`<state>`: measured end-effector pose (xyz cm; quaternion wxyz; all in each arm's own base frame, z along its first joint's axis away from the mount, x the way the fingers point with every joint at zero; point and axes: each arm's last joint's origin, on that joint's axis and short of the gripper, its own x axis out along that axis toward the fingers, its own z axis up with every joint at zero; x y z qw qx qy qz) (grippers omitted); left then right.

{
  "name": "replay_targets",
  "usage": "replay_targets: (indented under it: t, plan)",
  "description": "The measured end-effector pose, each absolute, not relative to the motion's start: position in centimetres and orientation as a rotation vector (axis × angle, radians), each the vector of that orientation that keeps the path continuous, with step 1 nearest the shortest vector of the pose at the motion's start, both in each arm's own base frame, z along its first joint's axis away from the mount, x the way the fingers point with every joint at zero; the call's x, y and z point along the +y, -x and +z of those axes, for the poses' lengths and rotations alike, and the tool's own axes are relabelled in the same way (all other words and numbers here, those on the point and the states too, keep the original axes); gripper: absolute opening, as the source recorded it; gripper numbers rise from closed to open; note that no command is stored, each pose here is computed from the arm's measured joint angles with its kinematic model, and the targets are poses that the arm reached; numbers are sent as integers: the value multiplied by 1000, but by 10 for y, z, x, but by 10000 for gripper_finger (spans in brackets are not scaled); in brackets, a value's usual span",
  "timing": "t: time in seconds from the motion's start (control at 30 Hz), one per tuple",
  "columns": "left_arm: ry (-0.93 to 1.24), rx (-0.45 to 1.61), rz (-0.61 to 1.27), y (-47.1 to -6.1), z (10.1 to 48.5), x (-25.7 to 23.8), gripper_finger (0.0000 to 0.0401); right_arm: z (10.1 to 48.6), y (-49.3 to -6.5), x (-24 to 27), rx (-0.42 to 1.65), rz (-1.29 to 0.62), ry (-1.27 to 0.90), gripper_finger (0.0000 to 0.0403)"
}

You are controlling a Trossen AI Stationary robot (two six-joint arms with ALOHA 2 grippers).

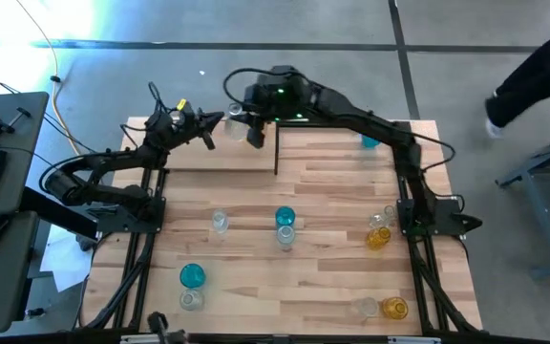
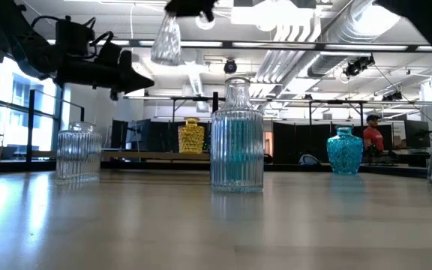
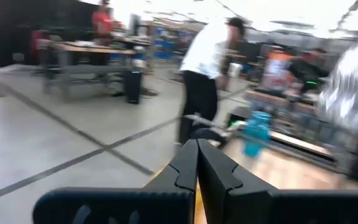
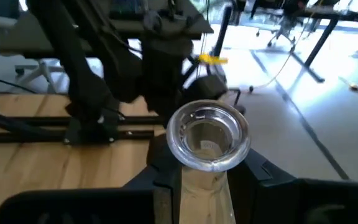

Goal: Sort vases onto shelf
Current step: Put the transparent vase on the shelf

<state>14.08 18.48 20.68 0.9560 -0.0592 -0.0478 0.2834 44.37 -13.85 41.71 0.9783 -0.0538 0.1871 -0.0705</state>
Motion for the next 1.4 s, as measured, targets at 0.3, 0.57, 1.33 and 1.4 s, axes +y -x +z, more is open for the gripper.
replay_targets:
  t: [0.3,0.57,1.33,1.4]
  plan:
    - [98,-217,714,-109,211,180,0,356,-468,-187,415,-139,39,63]
    - [83,-238,710,-105,216,174,0,302,-491,-202,484,-100,-3,63]
    - [88,-235,690,-106,215,174,0,248,-516,-206,520,-99,12,63]
    - [88,-235,690,-106,215,174,0,246,-516,-206,518,-106,16,63]
